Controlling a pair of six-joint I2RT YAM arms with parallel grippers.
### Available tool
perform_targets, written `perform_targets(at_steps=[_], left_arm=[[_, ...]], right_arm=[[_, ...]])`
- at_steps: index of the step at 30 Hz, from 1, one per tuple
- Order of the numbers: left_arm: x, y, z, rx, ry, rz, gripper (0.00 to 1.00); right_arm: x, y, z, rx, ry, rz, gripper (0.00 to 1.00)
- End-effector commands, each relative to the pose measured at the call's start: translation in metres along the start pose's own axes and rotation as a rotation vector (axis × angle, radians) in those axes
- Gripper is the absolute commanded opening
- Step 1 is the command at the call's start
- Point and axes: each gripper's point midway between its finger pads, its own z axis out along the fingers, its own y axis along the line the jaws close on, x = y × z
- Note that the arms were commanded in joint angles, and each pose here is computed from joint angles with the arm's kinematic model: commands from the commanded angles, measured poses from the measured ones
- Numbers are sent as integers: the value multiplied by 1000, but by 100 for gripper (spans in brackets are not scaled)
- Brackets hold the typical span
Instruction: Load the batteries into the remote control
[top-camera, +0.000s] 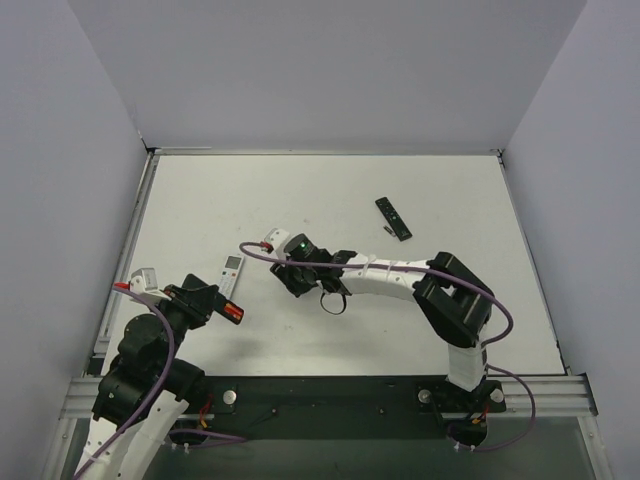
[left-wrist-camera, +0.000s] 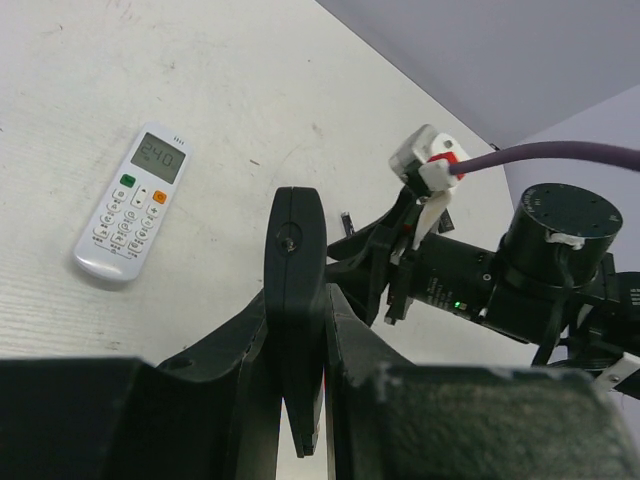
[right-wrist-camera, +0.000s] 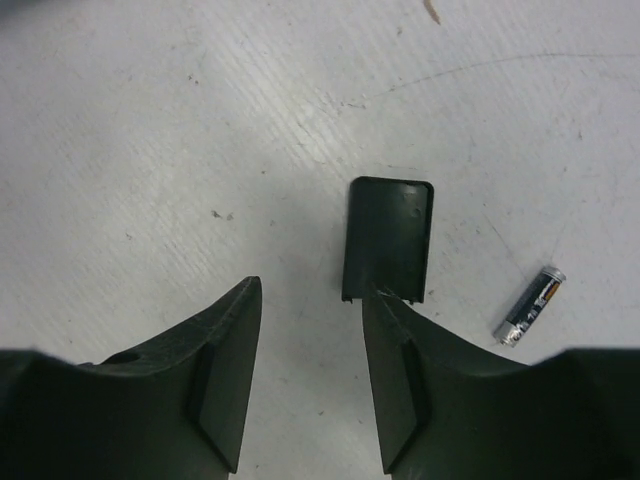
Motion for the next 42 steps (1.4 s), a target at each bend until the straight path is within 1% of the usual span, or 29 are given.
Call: perform_targets(at_steps=[1, 6, 11, 12, 14, 15, 17, 18, 20, 22, 23, 24, 26, 27, 28, 29, 30, 31, 32, 33, 34, 35, 36, 37, 38, 39, 40, 41, 42], left_arm=[[-13, -16, -2, 56, -36, -16, 0], [-11, -15, -2, 56, -29, -14, 0], [-9, -15, -1, 58, -23, -18, 0], [-8, -15, -1, 58, -21, -18, 0], [-8, -15, -1, 59, -20, -18, 0], [-7, -14, 0, 58, -16, -17, 0], [-6, -15, 0, 59, -13, -19, 0], [-5, -14, 0, 58, -12, -19, 0], [-3, -13, 1, 55, -6, -21, 0], [-1, -14, 3, 64, -1, -29, 0], [1, -15, 4, 69, 7, -33, 0], [5, -13, 6, 66, 17, -31, 0], [7, -15, 8, 76, 24, -42, 0], [11, -13, 11, 71, 35, -41, 0], [11, -15, 12, 78, 35, -44, 0], [14, -15, 13, 83, 45, -43, 0], [18, -13, 16, 74, 57, -42, 0], [18, -14, 17, 79, 59, -46, 0], [21, -15, 18, 86, 71, -46, 0], [23, -15, 20, 85, 79, -47, 0], [24, -16, 22, 88, 80, -49, 0], [25, -17, 22, 97, 88, -50, 0], [27, -18, 24, 96, 93, -50, 0], [28, -17, 24, 96, 98, -49, 0], [30, -18, 25, 97, 107, -48, 0], [30, -18, 26, 99, 108, -50, 0], [31, -18, 26, 99, 112, -49, 0], [32, -18, 27, 98, 116, -49, 0], [32, -19, 27, 104, 116, -51, 0]], right_arm=[[2, -10, 10, 107, 81, -152, 38], [7, -12, 26, 130, 121, -165, 29], [5, -14, 36, 133, 135, -161, 27], [7, -14, 39, 131, 139, -159, 24], [5, -15, 43, 125, 136, -147, 22], [14, -15, 43, 121, 171, -148, 20], [15, -15, 44, 118, 175, -140, 15], [14, -13, 41, 107, 176, -131, 7], [12, -11, 37, 91, 168, -121, 0], [2, -4, 25, 48, 139, -80, 0], [-11, 3, 14, 2, 102, -50, 0], [-10, 8, 9, -58, 95, -10, 0], [-18, 16, -4, -133, 62, 114, 0], [-28, 8, -14, -150, 9, 175, 0], [-32, 20, -23, -233, -5, 265, 0], [-42, 19, -34, -264, -41, 304, 0], [-40, 14, -36, -292, -58, 359, 0], [-43, 20, -43, -346, -65, 427, 0], [-53, 19, -50, -378, -109, 463, 0], [-53, 19, -52, -402, -116, 501, 0], [-41, 15, -54, -438, -89, 610, 0], [-50, 11, -55, -466, -146, 648, 0], [-48, 6, -54, -483, -160, 700, 0], [-31, -4, -51, -486, -145, 783, 0], [-40, -8, -52, -537, -191, 849, 0], [-38, -11, -51, -555, -196, 894, 0], [-23, -18, -46, -550, -185, 945, 0], [-30, -22, -50, -580, -229, 973, 0], [-27, -24, -49, -580, -236, 990, 0]])
